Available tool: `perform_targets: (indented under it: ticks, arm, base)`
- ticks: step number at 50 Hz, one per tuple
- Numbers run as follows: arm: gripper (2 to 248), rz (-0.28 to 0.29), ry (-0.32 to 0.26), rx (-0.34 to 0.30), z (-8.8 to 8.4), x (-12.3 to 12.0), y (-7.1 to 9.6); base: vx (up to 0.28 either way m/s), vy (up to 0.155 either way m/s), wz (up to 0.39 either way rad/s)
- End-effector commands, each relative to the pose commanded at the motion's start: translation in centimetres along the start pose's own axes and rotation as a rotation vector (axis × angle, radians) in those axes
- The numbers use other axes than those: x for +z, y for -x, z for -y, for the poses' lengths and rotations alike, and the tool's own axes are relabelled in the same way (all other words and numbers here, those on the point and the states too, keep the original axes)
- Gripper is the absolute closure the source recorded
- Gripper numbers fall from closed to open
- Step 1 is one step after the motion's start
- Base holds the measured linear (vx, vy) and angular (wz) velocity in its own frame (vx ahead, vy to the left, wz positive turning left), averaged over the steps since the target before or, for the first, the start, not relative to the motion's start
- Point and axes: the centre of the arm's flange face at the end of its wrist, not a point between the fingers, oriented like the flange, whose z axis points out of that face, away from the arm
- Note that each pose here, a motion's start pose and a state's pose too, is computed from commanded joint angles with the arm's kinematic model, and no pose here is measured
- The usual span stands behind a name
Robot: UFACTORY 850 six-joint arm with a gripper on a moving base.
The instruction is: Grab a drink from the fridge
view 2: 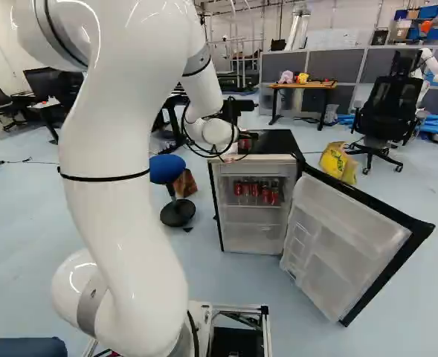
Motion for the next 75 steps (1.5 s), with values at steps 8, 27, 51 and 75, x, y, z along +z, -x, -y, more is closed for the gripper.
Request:
perform_targets:
  ticks: [8,27,51,75]
  arm:
    - [3,0.006,0.002,0.001,-0.1,-1.2,0.4]
    - [3,0.021,0.017,0.008,-1.0,-4.5,1.6]
    - [3,0.014,0.067,0.031,-3.6,-8.7,2.1]
    - [3,0.066,0.132,0.064,-6.7,-12.4,1.8]
  base:
    - [0.000,0.000,0.000]
    - [0.000,0.000,0.000]
    - [0.000,0.000,0.000]
    - [0.000,0.000,0.000]
